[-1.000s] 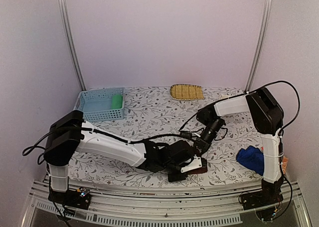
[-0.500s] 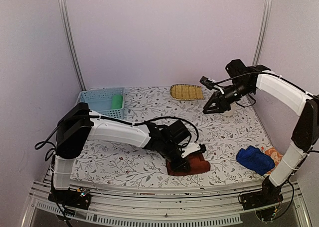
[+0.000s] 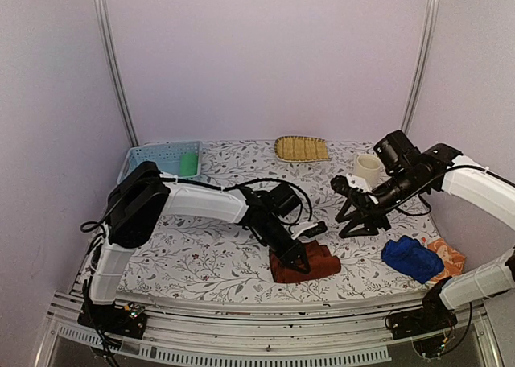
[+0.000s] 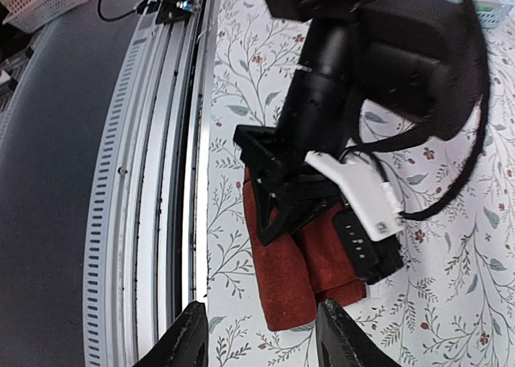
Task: Roll the towels
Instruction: Roll the towel at the center of the board.
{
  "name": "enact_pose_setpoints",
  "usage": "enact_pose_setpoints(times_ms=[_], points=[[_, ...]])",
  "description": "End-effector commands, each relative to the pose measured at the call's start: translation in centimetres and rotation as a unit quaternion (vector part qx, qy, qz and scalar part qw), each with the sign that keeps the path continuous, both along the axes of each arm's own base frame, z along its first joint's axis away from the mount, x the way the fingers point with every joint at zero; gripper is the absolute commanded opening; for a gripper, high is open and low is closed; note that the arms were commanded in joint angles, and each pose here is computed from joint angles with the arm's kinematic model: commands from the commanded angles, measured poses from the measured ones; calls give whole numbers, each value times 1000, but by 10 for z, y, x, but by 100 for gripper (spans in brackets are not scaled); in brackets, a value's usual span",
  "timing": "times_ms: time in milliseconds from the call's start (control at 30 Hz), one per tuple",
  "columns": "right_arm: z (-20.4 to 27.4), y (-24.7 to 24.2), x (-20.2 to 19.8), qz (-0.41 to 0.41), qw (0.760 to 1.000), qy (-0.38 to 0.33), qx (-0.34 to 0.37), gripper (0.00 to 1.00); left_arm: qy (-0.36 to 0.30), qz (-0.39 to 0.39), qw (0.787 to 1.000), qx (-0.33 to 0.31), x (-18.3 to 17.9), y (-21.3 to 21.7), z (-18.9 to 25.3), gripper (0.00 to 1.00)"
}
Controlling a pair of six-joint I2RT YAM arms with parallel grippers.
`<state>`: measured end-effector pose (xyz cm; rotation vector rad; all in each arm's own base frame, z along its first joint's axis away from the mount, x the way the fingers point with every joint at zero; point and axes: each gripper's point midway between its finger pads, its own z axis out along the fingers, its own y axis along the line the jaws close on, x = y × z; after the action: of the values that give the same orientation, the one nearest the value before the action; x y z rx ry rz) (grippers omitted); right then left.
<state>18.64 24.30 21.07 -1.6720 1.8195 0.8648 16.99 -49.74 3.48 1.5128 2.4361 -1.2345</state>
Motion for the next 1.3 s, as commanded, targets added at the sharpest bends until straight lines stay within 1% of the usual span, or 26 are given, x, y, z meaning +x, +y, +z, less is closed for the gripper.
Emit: enact_pose_setpoints(times_ms=[0,33,133,233,333,533,767,900,1000,1067,1167,1267], points=[[-43,7,-4,18,997,-47,-59,48,66,30,994,86,-7,28,-47,3],[-51,9,-1,12,995,-63,-70,48,69,31,993,86,-6,28,-48,3],[-69,20,-4,9,994,-74,-77,49,74,38,992,90,-2,31,-52,3],[-92,28,-11,25,990,-84,-110,49,66,45,992,97,4,35,-59,3],[-113,32,-10,30,985,-94,-138,50,76,53,991,93,8,37,-60,3],[-137,36,-10,37,980,-114,-162,50,79,59,991,91,14,39,-61,4],[-165,33,-15,48,973,-122,-187,50,83,57,991,87,16,38,-63,5],[-184,30,-23,64,971,-113,-201,49,83,60,991,87,19,39,-63,11],[-196,26,-29,75,968,-103,-215,43,74,62,992,82,23,38,-60,21],[-202,23,-30,78,966,-100,-224,40,53,67,994,73,29,36,-50,27],[-207,20,-35,90,965,-88,-231,35,0,85,994,66,44,36,-34,39],[-208,20,-46,108,965,-57,-230,27,-44,98,994,31,52,39,-6,45]])
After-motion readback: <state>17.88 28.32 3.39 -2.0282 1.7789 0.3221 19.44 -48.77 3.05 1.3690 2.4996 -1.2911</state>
